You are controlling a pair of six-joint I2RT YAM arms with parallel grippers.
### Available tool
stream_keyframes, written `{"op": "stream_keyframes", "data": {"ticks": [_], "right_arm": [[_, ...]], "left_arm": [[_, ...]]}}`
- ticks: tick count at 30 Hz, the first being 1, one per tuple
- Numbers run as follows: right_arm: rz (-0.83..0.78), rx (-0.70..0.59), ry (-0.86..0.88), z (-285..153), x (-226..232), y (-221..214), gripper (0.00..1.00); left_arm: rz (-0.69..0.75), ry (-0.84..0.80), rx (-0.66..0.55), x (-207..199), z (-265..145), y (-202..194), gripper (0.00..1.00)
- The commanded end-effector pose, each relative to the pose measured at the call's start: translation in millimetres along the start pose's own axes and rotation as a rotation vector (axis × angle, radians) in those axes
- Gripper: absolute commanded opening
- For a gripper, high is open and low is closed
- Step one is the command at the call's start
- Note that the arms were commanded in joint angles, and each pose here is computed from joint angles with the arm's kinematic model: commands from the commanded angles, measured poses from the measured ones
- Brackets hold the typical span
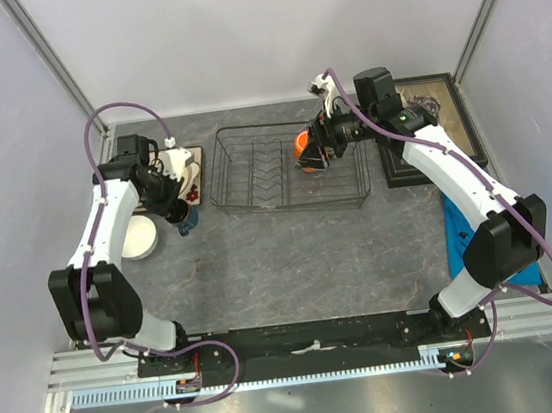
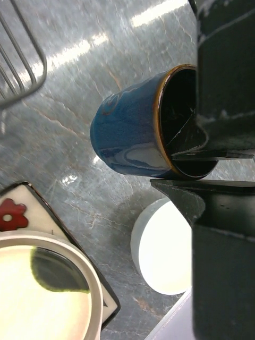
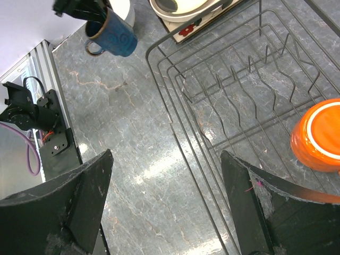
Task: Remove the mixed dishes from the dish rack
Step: Place the cup at the center of the board.
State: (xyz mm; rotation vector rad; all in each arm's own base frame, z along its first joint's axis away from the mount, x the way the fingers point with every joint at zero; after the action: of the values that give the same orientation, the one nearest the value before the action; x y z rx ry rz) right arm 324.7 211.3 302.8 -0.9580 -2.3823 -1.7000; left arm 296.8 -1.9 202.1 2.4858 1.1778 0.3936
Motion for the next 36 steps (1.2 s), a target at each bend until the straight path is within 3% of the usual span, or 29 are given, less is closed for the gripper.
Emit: {"op": "stream_keyframes", "data": {"ticks": [1,19,36], "right_arm": [[-0.047,-0.028,0.002,-7.5,6.2,6.6,0.90],[-0.045,-0.022,0.005,-6.4,6.0,3.4,0.90],[-0.043,-0.015,-0.016,-5.2,1.3,1.4,0.90]], "left_arm": [[0.056,0.062,0.032,21.7,11.7,6.6,0.02],[0.033,0.032,0.140,26.6,69.8,-15.0,0.02],[0.020,0.013,0.168,21.1,84.9,-27.3,0.02]]}}
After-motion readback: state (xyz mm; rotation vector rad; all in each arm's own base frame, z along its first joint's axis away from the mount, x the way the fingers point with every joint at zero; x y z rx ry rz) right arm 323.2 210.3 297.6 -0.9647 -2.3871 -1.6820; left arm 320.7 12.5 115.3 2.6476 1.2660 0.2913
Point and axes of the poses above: each gripper's point midway between its finger pads, its own z axis out along the fingers, its own x axis along the line the jaws close on, y = z × x, the point moved 6 cm from there along -z, back along the fingers, and after that the axes turned 3 degrees about z, right-handed, at the moved point
